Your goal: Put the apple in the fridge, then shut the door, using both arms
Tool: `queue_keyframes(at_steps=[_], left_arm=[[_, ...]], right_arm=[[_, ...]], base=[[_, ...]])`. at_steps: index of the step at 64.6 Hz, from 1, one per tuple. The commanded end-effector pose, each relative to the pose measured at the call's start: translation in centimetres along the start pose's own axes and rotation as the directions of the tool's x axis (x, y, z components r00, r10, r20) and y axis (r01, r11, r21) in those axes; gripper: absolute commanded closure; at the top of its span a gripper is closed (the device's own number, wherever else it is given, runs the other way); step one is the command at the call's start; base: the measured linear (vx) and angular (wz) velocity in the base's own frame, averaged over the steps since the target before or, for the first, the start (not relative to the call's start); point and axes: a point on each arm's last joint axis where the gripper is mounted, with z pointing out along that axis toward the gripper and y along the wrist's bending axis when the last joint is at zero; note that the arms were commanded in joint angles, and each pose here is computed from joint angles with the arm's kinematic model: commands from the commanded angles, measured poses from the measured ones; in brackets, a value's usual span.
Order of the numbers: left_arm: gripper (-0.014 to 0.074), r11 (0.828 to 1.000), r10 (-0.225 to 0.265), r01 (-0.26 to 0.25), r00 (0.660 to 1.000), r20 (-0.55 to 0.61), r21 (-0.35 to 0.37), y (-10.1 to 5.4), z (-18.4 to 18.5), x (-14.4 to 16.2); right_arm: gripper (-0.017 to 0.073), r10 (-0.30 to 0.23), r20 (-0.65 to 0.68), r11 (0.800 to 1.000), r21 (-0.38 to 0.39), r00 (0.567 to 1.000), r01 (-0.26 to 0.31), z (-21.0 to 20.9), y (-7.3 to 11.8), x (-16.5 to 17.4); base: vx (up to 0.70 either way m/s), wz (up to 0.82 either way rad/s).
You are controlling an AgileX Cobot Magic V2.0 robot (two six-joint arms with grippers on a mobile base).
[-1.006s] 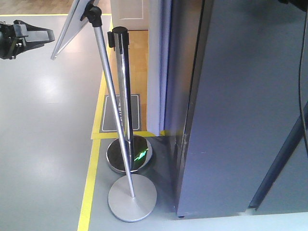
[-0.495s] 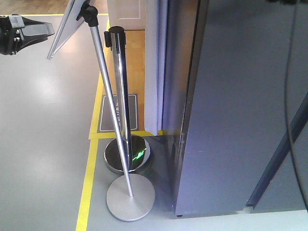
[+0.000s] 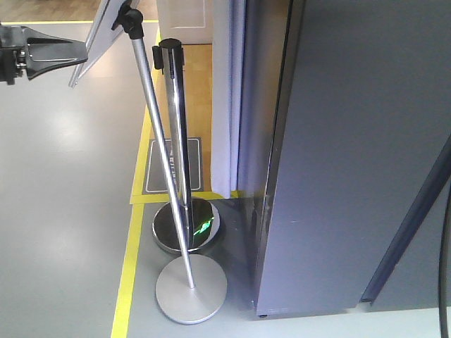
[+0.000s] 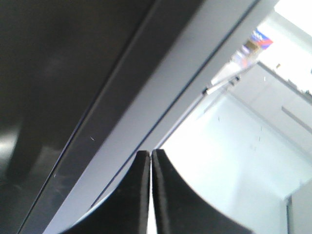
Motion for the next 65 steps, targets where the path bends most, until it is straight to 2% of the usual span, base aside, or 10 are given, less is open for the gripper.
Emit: queue_keyframes(at_steps=[1, 5, 13, 20, 29, 39, 44, 56, 61, 65], left_arm=[[0.0601, 0.996, 0.077, -0.078, 0.996, 0.040, 0.043, -4.0, -1.3, -1.1], [0.0601, 0.996, 0.086, -0.087, 0.996, 0.036, 0.025, -4.8, -1.8, -0.6], [0.0601, 0.998, 0.057, -0.056, 0.997, 0.044, -0.008, -6.0, -2.5, 1.5], [0.0601, 0.999, 0.014, -0.012, 0.999, 0.032, -0.041, -7.1, -3.3, 4.7], [0.0601, 0.986, -0.046, 0.053, 0.998, 0.049, -0.157, -7.8, -4.5, 10.0], [0.0601, 0.948, -0.147, 0.167, 0.985, 0.092, -0.270, -7.8, -5.8, 17.5], [0.0601, 0.930, -0.196, 0.225, 0.973, 0.126, -0.289, -7.9, -6.3, 21.0], [0.0600, 0.869, -0.374, 0.428, 0.897, 0.237, -0.247, -7.4, -6.5, 26.1], [0.0600, 0.852, -0.427, 0.484, 0.863, 0.269, -0.201, -7.4, -6.5, 26.5], [0.0600, 0.850, -0.439, 0.496, 0.853, 0.283, -0.176, -7.6, -6.5, 26.3]], right_arm=[[0.0563, -0.029, 0.102, 1.000, -0.001, 0.994, 0.029, -2.2, 1.5, -1.2], [0.0563, -0.026, 0.117, 0.999, 0.044, 0.993, 0.021, -2.1, 1.4, -0.2], [0.0563, 0.056, 0.111, 0.994, 0.090, 0.992, -0.066, -1.6, 1.9, 3.7], [0.0563, 0.080, 0.102, 0.991, 0.103, 0.991, -0.091, -2.6, 3.9, 7.7], [0.0563, 0.104, 0.089, 0.982, 0.146, 0.991, -0.117, -4.7, 7.2, 13.5], [0.0563, 0.130, 0.065, 0.975, 0.173, 0.989, -0.140, -6.6, 10.8, 20.4], [0.0563, 0.122, 0.063, 0.974, 0.185, 0.990, -0.132, -7.2, 12.2, 23.3], [0.0562, 0.080, 0.133, 0.965, 0.238, 0.988, -0.110, -8.5, 13.7, 25.6], [0.0562, 0.066, 0.153, 0.966, 0.237, 0.986, -0.102, -8.9, 14.0, 25.6], [0.0561, 0.060, 0.156, 0.968, 0.233, 0.986, -0.096, -9.0, 14.2, 25.7]], base=[[0.00, 0.00], [0.00, 0.00], [0.00, 0.00], [0.00, 0.00], [0.00, 0.00], [0.00, 0.00], [0.00, 0.00], [0.00, 0.00], [0.00, 0.00], [0.00, 0.00]])
